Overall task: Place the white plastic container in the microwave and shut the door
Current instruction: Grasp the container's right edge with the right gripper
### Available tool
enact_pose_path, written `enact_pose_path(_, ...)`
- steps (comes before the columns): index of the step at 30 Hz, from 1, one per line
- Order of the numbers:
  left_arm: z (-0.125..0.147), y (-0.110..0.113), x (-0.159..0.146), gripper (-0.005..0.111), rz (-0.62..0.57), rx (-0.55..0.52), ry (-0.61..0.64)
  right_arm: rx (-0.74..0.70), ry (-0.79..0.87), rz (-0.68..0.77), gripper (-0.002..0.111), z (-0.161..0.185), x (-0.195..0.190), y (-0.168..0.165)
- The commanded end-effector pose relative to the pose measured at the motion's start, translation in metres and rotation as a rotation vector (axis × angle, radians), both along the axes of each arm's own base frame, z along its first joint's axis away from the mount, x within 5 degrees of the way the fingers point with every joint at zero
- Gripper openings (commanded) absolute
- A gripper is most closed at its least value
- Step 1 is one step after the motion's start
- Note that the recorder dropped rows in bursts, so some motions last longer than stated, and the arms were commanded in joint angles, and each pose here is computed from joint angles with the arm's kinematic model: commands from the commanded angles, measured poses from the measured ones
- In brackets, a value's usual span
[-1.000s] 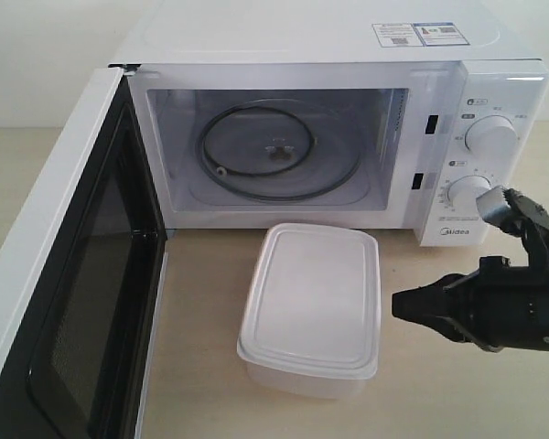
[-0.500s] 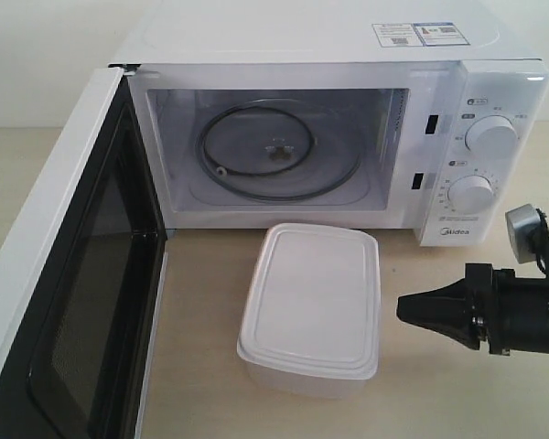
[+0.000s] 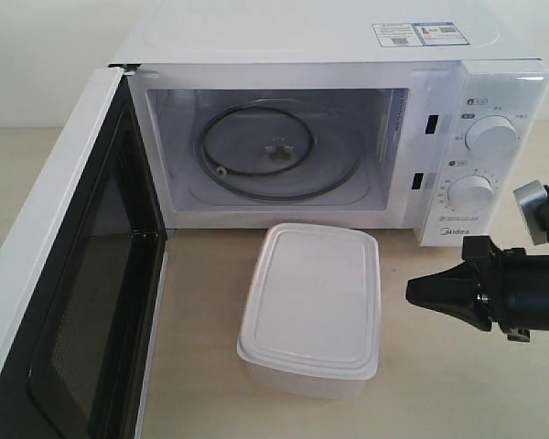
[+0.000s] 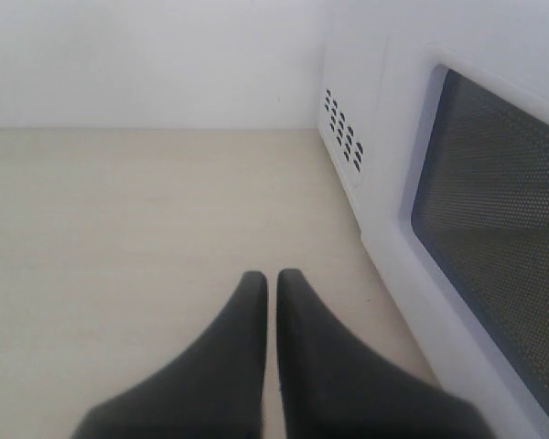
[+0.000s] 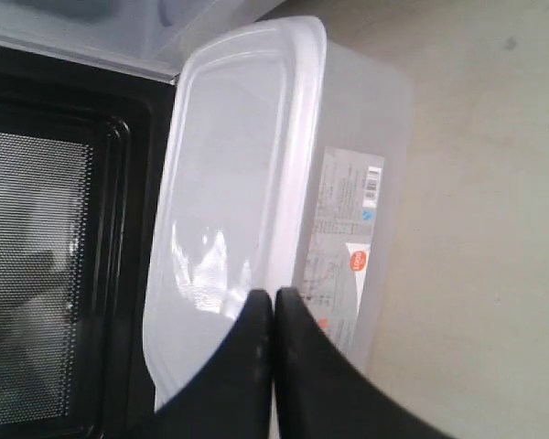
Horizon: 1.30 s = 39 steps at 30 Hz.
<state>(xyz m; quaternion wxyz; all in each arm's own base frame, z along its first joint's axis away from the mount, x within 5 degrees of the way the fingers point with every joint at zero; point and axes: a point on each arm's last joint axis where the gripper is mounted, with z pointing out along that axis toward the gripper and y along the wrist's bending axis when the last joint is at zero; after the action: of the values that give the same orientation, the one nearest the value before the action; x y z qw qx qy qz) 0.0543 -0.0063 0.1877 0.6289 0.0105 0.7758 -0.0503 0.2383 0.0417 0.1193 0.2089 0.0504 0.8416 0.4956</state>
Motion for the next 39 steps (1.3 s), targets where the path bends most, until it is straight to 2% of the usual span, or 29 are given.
enact_pose_path(1,-0.001,0.0,0.0,0.004,0.001,-0.007,0.002,-0.071,0.012,0.025,0.0,0.006,-0.001,0.012)
enact_pose_path(7,-0.001,0.0,0.0,0.004,0.001,-0.007,0.002,-0.096,0.033,0.044,0.003,0.003,-0.002,0.022)
enact_pose_path(9,-0.001,0.0,0.0,0.004,0.001,-0.007,0.002,-0.093,0.036,0.043,0.01,0.003,-0.002,0.022)
enact_pose_path(14,-0.001,0.0,0.0,0.004,0.001,-0.007,0.002,-0.078,0.068,0.024,0.035,0.003,-0.002,0.022)
enact_pose_path(16,-0.001,0.0,0.0,0.004,0.001,-0.007,0.002,-0.066,0.093,0.008,0.04,0.003,-0.002,0.022)
enact_pose_path(27,-0.001,0.0,0.0,0.004,0.001,-0.007,0.002,-0.029,0.1,-0.009,0.04,0.012,0.011,0.027)
enact_pose_path(29,-0.001,0.0,0.0,0.004,0.001,-0.007,0.002,-0.052,0.1,0.022,0.04,0.013,0.012,0.036)
enact_pose_path(32,-0.001,0.0,0.0,0.004,0.001,-0.007,0.002,-0.147,0.127,-0.013,0.04,0.005,0.013,0.036)
enact_pose_path(39,-0.001,0.0,0.0,0.004,0.001,-0.007,0.002,-0.116,0.128,0.004,0.039,0.007,0.011,0.043)
